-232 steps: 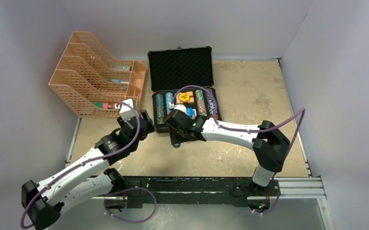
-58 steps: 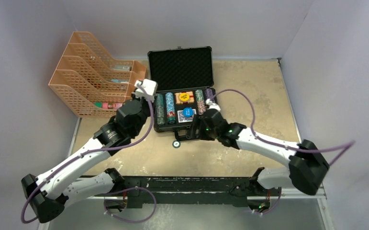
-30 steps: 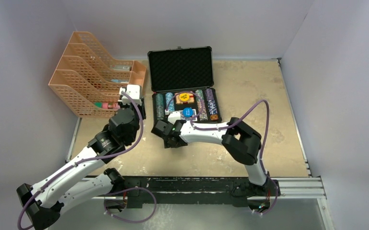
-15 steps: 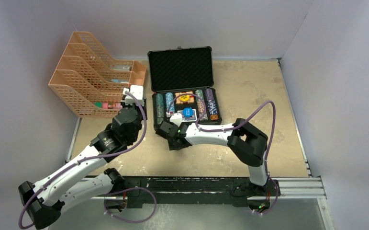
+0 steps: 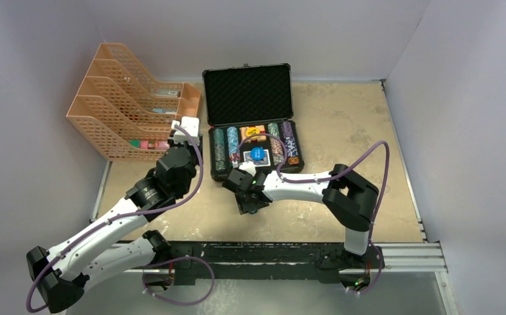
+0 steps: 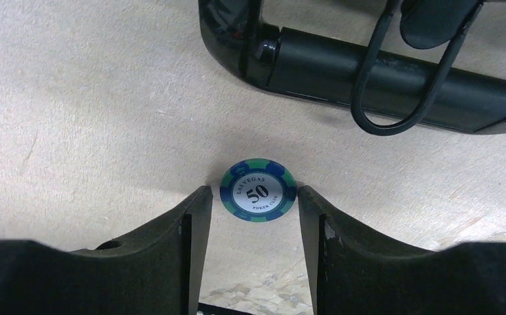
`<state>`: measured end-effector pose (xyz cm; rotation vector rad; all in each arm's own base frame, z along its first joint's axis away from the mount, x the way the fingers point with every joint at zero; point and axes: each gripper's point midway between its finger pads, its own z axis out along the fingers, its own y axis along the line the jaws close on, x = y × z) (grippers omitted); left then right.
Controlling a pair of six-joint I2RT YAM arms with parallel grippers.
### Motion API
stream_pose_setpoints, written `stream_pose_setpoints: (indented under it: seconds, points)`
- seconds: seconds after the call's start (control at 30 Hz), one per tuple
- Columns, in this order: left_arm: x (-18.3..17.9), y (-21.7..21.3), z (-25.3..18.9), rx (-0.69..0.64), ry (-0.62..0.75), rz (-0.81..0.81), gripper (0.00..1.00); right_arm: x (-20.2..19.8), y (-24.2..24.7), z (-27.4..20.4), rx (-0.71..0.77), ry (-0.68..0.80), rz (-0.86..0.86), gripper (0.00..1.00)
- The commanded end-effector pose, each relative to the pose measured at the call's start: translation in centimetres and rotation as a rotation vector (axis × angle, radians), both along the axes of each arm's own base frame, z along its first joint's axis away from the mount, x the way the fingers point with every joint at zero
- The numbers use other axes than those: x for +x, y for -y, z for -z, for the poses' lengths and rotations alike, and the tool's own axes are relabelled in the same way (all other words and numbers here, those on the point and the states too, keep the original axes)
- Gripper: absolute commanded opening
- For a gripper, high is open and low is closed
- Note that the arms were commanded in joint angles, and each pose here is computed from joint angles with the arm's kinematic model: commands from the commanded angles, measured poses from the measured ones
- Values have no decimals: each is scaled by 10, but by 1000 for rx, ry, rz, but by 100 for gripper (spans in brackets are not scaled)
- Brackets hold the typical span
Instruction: Pack up texas hold em set
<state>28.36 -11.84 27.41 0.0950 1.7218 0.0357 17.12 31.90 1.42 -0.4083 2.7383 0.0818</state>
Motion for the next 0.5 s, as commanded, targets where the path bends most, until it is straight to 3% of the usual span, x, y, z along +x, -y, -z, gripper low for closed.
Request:
stream_pose_setpoints:
  seconds: [0.0, 0.3, 0.47]
  points:
    - [1, -1, -7, 1, 17, 4, 34, -35, 36, 34, -142, -165, -70, 55]
    - [0, -2, -5, -2, 32, 5, 36, -26, 46, 58, -257, -162, -76, 43]
    - [-1, -5, -12, -85, 79, -18, 44, -18, 43, 51, -241, -130, -58, 37]
